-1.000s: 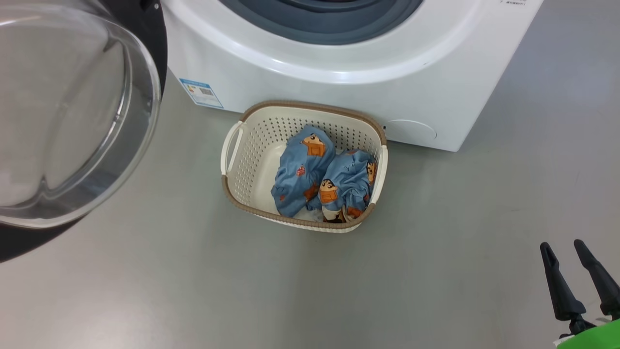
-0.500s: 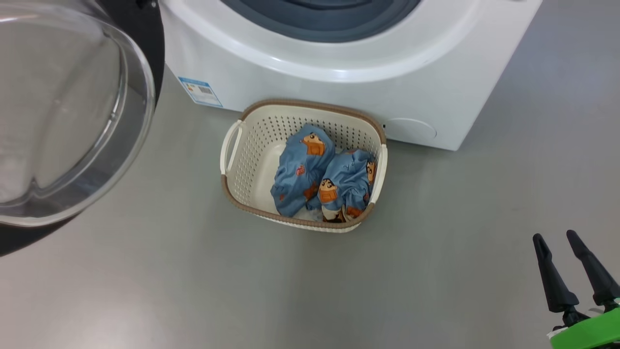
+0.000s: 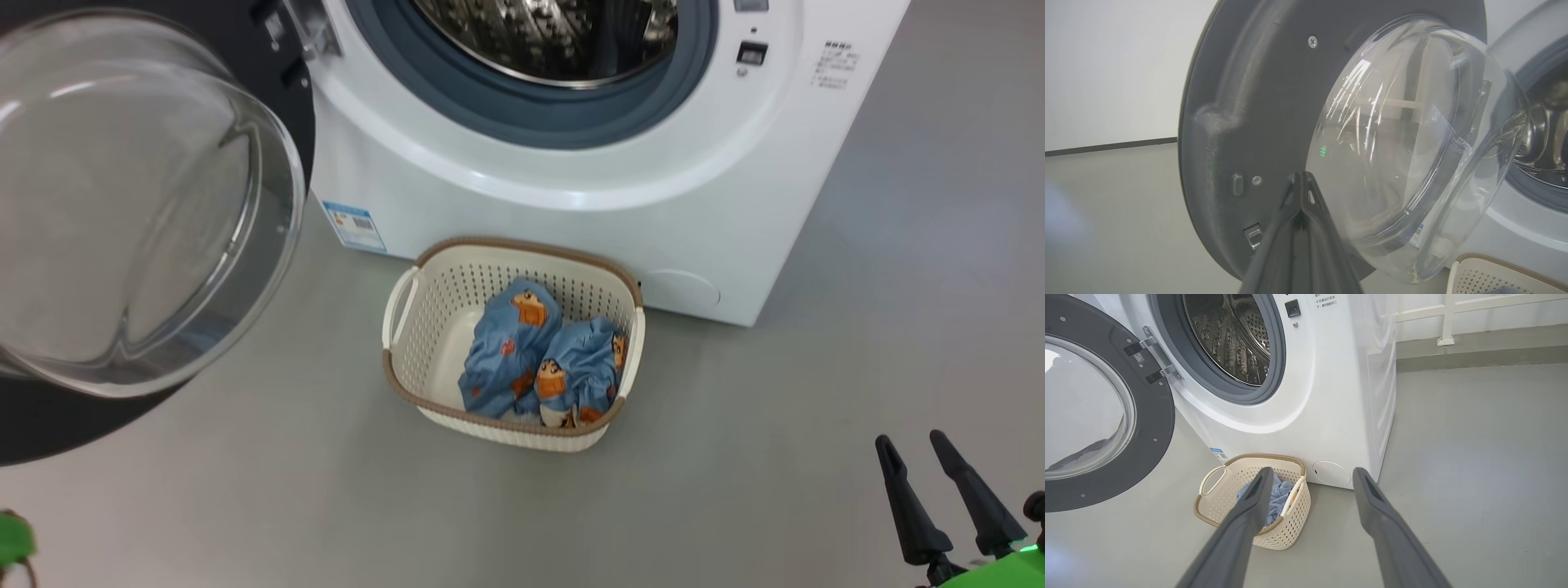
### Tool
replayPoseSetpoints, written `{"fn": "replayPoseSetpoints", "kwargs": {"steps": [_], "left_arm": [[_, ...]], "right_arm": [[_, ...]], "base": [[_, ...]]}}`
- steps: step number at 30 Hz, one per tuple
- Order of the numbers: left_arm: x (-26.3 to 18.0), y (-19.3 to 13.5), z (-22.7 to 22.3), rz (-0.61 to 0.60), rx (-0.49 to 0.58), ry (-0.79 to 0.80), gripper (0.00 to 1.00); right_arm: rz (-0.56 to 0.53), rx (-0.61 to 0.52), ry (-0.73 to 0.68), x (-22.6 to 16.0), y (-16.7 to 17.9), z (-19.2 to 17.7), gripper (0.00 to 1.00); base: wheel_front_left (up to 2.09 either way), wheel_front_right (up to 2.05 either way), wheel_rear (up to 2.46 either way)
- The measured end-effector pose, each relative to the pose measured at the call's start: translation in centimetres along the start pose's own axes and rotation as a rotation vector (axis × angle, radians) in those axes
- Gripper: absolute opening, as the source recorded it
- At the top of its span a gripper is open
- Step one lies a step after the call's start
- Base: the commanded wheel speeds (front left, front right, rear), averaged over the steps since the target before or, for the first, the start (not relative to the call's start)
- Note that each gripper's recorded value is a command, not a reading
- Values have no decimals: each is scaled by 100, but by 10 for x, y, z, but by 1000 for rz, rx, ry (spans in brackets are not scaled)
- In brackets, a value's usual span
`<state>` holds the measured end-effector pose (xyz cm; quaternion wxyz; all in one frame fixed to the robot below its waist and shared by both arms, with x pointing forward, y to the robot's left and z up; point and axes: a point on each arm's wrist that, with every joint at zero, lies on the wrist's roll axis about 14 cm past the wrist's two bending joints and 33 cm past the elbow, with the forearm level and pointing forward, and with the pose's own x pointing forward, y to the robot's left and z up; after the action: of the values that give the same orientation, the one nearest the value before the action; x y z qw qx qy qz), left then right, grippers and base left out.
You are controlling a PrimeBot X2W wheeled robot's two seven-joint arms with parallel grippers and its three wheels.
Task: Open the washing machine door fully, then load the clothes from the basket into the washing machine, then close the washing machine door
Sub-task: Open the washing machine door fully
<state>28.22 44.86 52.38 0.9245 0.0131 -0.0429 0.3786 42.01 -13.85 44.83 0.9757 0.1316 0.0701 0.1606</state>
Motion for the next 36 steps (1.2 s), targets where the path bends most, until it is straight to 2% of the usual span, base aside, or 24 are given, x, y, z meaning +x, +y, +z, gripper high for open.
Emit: {"fn": "replayPoseSetpoints", "kwargs": {"steps": [1, 2, 5, 7, 8, 29, 36], "left_arm": [[-4, -3, 1, -18, -3, -5, 3], [-8, -6, 2, -33, -9, -7, 24], [-21, -14, 2, -75, -25, -11, 49], [-29, -19, 2, -106, -33, -14, 88], [-33, -23, 1, -127, -38, -11, 100], [-92, -180, -16, -630, -172, 75, 100], [-102, -213, -21, -726, -195, 104, 100]], "right_arm": [[-1, 0, -2, -2, 1, 1, 100], [0, -1, -7, -4, 2, 3, 100], [-2, -5, -12, -12, 4, 5, 100], [-6, -5, -15, -18, 5, 7, 100], [-7, -4, -20, -20, 6, 8, 100], [-160, -1, -84, -58, -34, 26, 100], [-217, 1, -91, -72, -49, 27, 100]], "base": [[0, 0, 0], [0, 0, 0], [0, 0, 0], [0, 0, 0], [0, 0, 0], [0, 0, 0], [0, 0, 0]]}}
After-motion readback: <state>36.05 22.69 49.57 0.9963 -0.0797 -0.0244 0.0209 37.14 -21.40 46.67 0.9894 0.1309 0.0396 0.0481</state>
